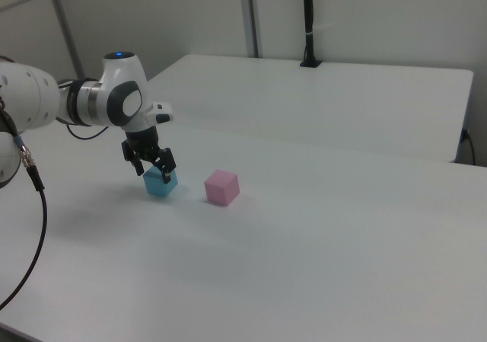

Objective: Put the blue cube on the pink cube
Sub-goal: 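Close the gripper on the light-blue cube and lift it, then carry the light-blue cube over the pink cube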

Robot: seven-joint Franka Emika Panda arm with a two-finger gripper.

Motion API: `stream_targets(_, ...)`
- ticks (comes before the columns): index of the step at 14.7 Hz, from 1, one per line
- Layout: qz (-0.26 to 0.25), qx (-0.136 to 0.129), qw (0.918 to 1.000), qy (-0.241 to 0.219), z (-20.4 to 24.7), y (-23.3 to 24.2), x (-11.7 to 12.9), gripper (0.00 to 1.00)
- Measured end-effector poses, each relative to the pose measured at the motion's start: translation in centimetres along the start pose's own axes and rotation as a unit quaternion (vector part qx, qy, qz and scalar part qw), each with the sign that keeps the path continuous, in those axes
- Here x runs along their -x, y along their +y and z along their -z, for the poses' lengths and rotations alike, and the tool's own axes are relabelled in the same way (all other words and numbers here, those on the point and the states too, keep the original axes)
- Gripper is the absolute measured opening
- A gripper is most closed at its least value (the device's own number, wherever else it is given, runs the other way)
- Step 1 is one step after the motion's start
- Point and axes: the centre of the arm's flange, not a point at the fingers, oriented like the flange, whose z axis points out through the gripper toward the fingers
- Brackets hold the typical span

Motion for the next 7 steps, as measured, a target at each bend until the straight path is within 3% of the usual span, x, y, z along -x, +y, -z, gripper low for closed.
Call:
stream_targets(1,-0.015,-0.001,0.9999,0.006,-0.4,-0.4,-0.1,0.95)
stream_targets(3,-0.04,0.009,0.9991,0.012,-0.9,-1.0,-0.2,0.61)
stream_targets(7,-0.041,0.016,0.9988,0.018,1.9,0.7,-0.7,0.58)
